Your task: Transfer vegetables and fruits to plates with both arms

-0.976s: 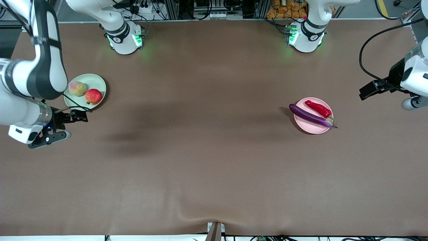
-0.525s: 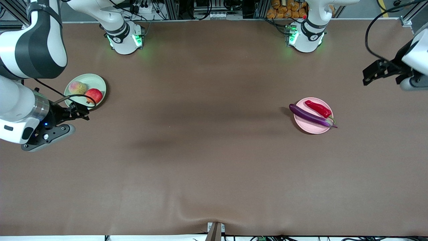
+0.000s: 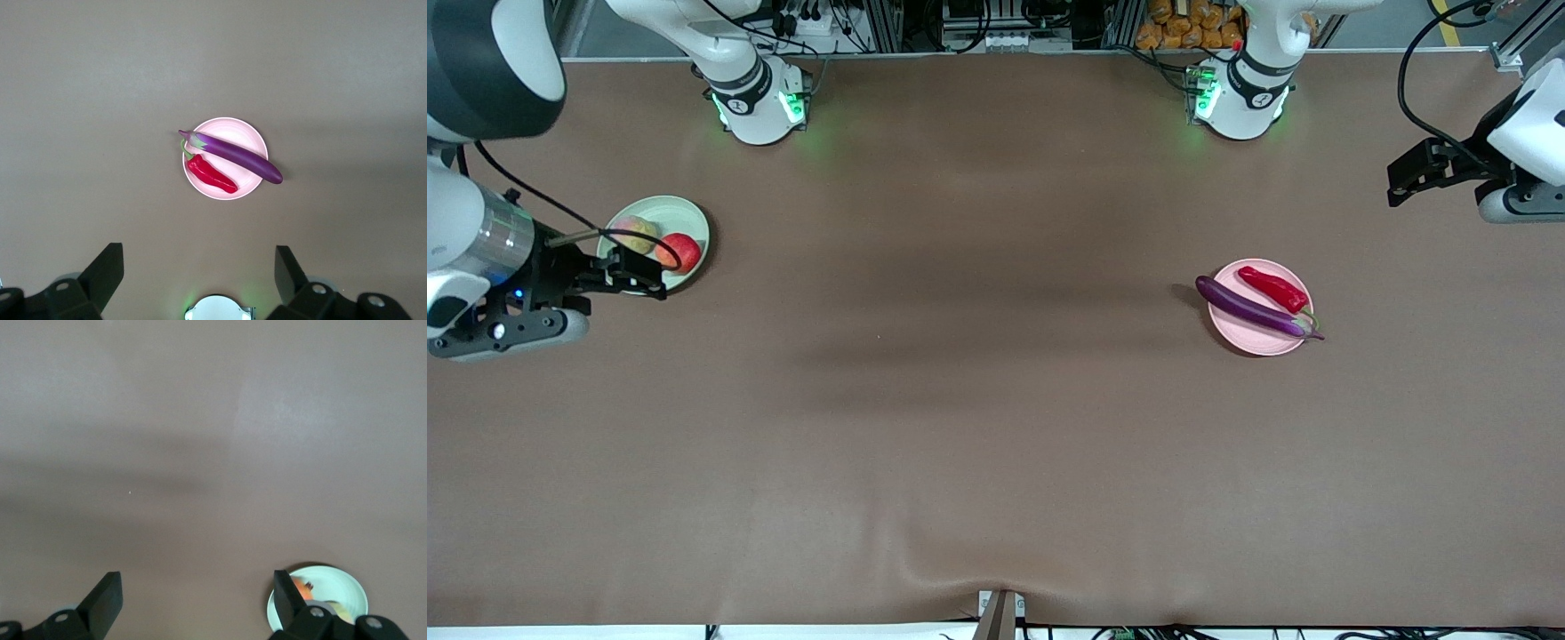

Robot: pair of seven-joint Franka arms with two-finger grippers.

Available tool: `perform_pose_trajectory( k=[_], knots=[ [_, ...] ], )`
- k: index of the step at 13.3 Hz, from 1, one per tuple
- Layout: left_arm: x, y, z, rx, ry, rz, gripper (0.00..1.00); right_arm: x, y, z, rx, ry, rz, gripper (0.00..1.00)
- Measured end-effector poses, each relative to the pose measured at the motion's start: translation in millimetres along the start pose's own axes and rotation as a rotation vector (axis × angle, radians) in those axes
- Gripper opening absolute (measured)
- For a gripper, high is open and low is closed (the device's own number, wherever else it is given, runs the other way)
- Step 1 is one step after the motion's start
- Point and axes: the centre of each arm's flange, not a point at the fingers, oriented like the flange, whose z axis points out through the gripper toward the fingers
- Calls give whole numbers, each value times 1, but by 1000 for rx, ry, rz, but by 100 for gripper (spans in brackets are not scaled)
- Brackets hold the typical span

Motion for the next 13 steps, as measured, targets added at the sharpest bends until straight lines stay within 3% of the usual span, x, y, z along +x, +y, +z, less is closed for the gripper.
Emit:
perform_pose_trajectory(
  k=[3,8,13],
  knots=[
    [0,-3,0,-1,-2,-6,100,-30,4,-4,-11,43,20,100],
    [0,-8,2,-44,-14,-24,100,-87,13,-27,-29,44,58,100],
    [-1,-11,1,-48,-12,-30,100,-88,19,-39,-32,51,69,100]
  ],
)
